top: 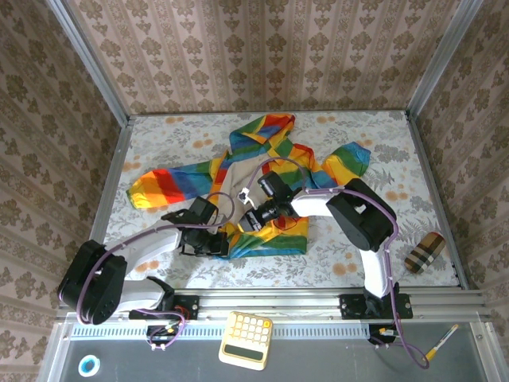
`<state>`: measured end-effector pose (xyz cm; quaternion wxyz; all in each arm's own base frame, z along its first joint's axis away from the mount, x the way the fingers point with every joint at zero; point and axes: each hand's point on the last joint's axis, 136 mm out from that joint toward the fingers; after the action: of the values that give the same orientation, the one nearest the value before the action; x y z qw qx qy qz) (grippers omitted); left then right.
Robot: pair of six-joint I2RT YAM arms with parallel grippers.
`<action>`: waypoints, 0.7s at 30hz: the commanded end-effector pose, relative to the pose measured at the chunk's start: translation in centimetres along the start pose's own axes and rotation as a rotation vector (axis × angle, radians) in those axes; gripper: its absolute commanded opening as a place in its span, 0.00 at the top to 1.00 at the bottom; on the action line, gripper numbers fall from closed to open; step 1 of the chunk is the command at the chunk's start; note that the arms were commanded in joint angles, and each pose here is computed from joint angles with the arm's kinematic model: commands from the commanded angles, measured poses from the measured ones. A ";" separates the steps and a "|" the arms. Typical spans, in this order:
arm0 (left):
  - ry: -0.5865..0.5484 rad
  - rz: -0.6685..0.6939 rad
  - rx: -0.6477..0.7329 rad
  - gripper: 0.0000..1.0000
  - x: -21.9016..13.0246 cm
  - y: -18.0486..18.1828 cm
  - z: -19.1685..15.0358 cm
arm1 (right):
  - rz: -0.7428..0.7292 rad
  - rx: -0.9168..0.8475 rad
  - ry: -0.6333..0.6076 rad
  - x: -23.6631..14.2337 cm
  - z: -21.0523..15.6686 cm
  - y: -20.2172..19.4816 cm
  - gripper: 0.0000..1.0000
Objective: Zip up the jacket
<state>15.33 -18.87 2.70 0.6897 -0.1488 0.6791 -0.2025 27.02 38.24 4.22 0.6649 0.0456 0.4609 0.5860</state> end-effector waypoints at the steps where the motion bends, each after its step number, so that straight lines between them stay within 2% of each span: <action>1: 0.006 0.003 -0.012 1.00 0.4 0.2 -0.2 | 0.009 -0.002 0.014 0.5 0.2 0.2 0.90; 21: 0.007 0.009 -0.012 1.00 0.3 0.3 -0.4 | 0.013 -0.011 0.045 0.9 -0.2 0.4 0.85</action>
<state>15.38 -18.90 2.64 0.6909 -0.1493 0.6775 -0.2036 26.87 38.79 4.17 0.6591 0.0407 0.4659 0.5889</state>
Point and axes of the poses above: each hand's point on the last joint's axis, 136 mm out from that joint toward the fingers, its own x axis out along the fingers, its own y axis along the line the jaws close on, z = x × y, and after that the axes turned 6 degrees about -x, right-handed
